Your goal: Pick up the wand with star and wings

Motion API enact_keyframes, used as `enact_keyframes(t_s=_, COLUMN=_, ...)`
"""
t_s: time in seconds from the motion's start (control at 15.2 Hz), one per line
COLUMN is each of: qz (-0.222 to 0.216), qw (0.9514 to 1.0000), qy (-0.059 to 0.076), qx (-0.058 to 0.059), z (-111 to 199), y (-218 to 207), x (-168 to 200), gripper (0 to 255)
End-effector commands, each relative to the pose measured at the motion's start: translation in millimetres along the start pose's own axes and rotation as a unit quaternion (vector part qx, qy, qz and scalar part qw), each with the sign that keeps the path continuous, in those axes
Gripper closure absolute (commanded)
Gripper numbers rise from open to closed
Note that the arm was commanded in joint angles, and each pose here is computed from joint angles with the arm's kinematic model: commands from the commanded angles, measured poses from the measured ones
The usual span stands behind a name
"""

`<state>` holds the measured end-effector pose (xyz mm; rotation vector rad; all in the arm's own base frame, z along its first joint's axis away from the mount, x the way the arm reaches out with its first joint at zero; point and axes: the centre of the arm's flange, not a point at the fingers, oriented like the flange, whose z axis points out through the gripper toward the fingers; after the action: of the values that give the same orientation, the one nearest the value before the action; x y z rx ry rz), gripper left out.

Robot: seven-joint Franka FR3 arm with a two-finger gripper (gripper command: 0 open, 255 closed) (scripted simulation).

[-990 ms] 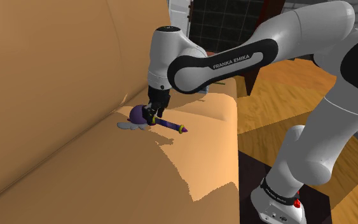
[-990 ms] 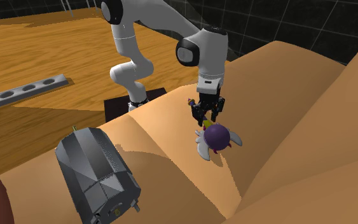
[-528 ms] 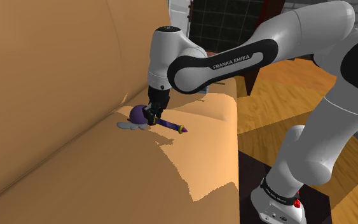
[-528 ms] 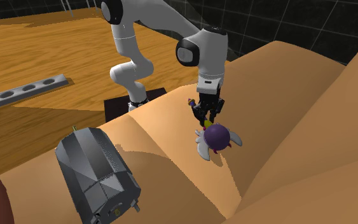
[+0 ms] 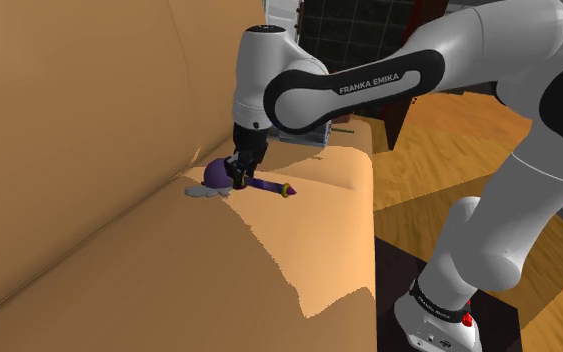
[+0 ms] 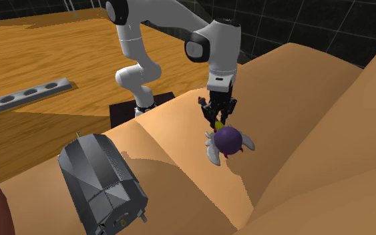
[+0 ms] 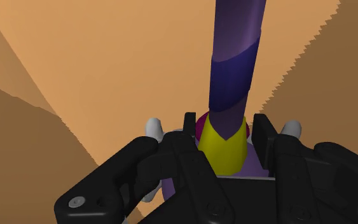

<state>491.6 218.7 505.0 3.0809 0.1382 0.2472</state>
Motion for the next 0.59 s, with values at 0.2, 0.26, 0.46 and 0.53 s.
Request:
enact_keyframes(t_s=0.2, qz=0.0, qw=1.0, qy=0.0, qx=0.0, z=-27, y=1, x=4, gripper=255)
enact_keyframes(t_s=0.26, qz=0.0, qw=1.0, qy=0.0, qx=0.0, z=-32, y=1, x=5, gripper=255)
enact_keyframes(t_s=0.46, qz=0.0, qw=1.0, qy=0.0, qx=0.0, z=-48, y=2, x=8, gripper=255)
enact_keyframes(t_s=0.53, qz=0.0, qw=1.0, qy=0.0, qx=0.0, z=-53, y=2, x=9, gripper=255)
